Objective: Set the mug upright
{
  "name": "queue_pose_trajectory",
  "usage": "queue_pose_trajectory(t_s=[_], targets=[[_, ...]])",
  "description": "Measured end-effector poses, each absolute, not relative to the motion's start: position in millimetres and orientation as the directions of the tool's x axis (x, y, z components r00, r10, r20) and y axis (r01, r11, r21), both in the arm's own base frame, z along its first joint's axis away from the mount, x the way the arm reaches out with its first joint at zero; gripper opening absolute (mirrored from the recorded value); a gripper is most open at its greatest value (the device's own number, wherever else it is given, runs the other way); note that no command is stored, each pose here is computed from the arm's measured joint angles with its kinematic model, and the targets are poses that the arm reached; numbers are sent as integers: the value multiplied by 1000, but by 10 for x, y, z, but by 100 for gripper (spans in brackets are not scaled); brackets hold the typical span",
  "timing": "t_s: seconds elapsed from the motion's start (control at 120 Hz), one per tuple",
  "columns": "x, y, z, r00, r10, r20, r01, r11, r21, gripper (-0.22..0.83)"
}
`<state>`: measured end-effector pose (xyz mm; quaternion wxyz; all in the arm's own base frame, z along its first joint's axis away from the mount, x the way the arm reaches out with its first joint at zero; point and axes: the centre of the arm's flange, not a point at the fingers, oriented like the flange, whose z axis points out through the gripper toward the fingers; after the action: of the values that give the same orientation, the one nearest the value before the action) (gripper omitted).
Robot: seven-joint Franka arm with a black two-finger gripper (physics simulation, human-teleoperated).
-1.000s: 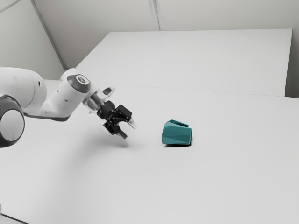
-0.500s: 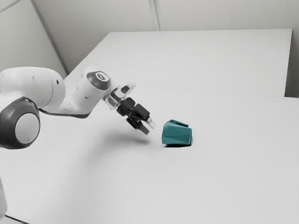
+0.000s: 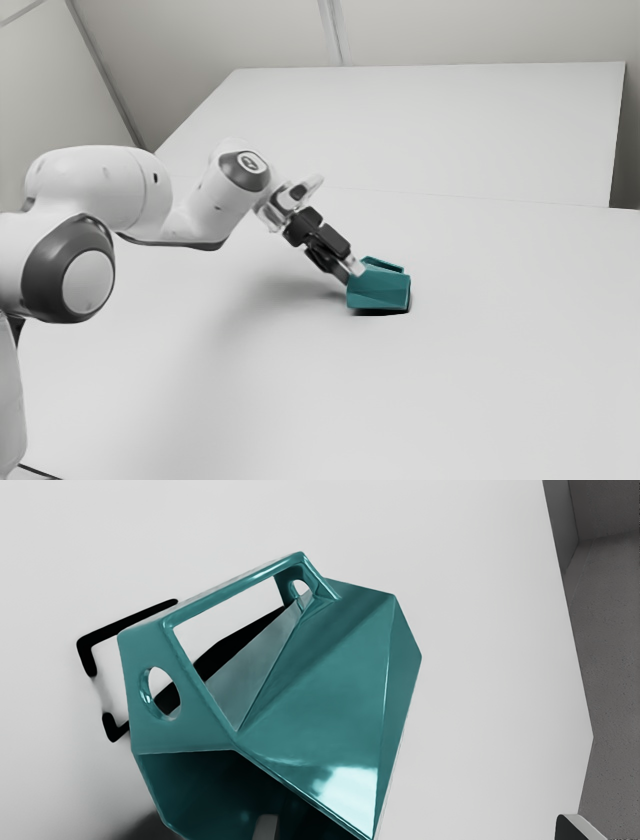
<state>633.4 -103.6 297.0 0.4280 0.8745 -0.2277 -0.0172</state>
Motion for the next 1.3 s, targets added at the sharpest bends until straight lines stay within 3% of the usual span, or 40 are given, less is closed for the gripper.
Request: queue_pose_trajectory(t_s=[0.233,0.325,0.483,0.642,1.067,1.3], targets=[[6371,-1190,2934,882,-434,183,-409,-514,754,59],[6380,-1240,2937,878,-439,190,-418,-511,751,45],[6405,-1260,2977,874,-440,204,-431,-510,744,10],[6439,-1299,3062,867,-446,223,-450,-507,735,-6],[6464,-1556,3234,842,-474,258,-499,-500,708,-16],[6452,-1416,3706,816,-498,295,-558,-544,627,-17]])
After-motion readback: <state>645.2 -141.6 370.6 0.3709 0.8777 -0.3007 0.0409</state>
